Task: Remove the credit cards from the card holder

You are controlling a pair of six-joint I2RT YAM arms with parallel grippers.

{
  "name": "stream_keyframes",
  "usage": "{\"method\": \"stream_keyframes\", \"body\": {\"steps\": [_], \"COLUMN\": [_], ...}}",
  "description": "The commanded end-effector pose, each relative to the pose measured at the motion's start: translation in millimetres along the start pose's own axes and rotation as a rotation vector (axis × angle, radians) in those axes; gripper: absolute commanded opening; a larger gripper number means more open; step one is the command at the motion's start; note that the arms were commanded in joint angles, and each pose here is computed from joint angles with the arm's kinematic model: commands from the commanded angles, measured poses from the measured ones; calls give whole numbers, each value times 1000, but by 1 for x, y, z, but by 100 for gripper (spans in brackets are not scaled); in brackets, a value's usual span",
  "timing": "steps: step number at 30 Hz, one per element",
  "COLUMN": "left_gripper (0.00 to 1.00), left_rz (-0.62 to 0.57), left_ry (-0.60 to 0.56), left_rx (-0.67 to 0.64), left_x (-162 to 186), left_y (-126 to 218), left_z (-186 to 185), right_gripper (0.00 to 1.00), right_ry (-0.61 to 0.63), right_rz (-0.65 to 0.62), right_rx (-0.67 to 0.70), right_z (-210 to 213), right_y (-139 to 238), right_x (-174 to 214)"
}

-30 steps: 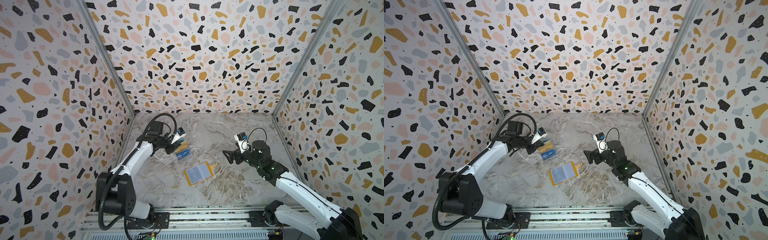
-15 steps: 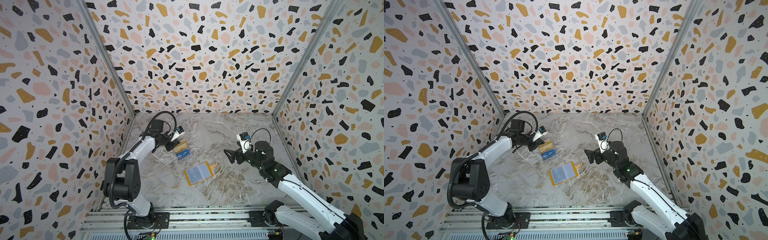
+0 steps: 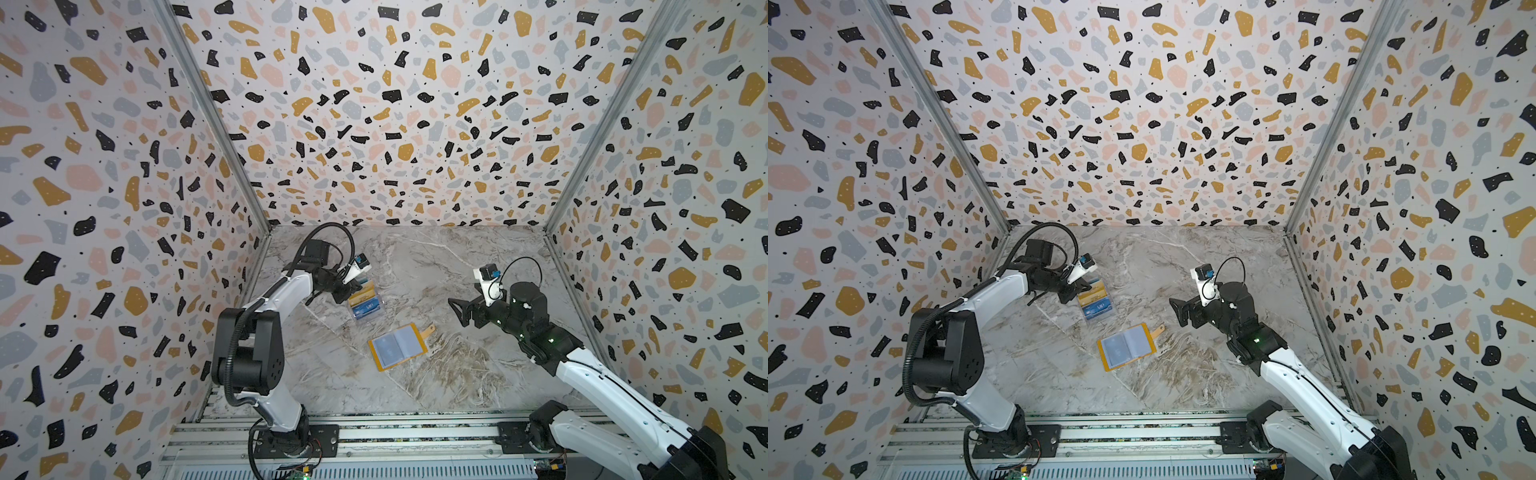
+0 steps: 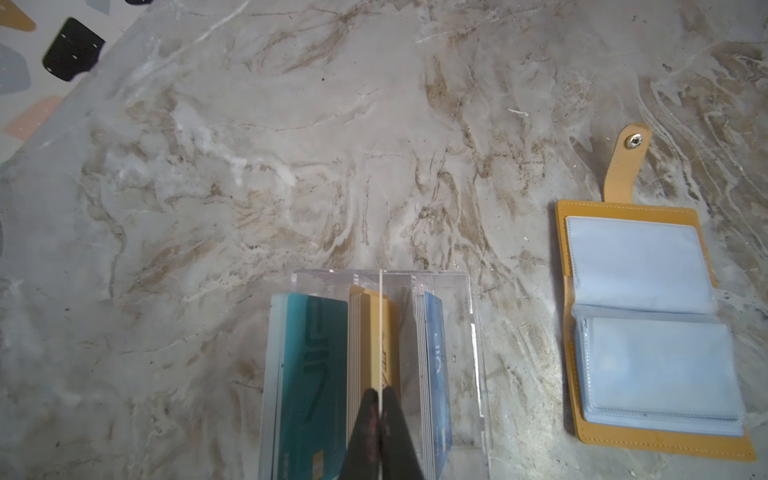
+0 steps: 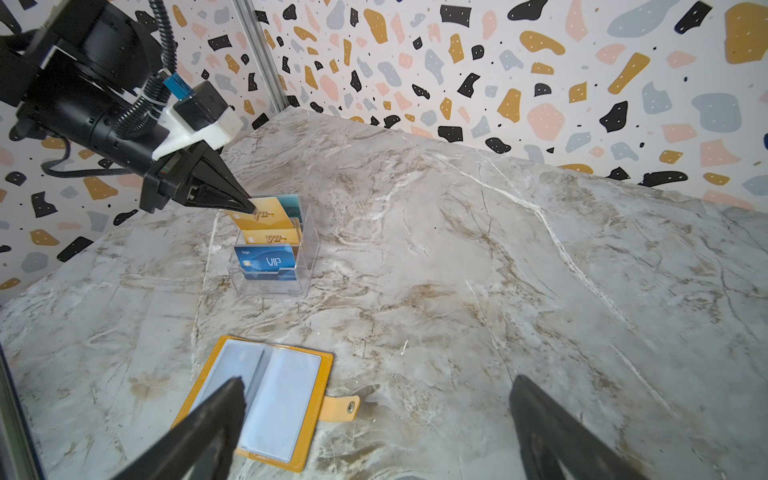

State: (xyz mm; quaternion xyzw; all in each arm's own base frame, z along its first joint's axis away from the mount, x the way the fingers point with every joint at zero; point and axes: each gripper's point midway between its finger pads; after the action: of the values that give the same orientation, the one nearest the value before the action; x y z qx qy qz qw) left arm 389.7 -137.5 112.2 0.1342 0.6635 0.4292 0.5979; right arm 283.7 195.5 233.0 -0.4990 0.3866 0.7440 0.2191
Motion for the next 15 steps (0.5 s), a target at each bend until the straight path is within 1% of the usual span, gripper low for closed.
{"method": "stream_keyframes", "body": {"steps": [1,15], "left_gripper": [0,0], "left_rz": [-5,44], "left_ry": [-3,26], "left_rx": [4,7], "left_x": [0,20], "left_y": [0,-14], "left_z": [3,3], "right_gripper": [99,99], "right_ry": [-9,-13], "right_rz": [-28,-27], "right_rx": [13,23], "right_z": [-2,-7], "right_y": [3,1], "right_x": [-6,-7]}}
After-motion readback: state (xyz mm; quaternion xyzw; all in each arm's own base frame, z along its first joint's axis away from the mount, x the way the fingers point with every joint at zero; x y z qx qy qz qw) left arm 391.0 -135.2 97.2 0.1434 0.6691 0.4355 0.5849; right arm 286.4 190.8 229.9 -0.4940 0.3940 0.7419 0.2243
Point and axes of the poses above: each gripper's point midway between its finger pads, its own y axis back along the fingers, its own z axis along the line the jaws close on, x = y × z, and after that the axes turned 4 degrees about -y, right-handed
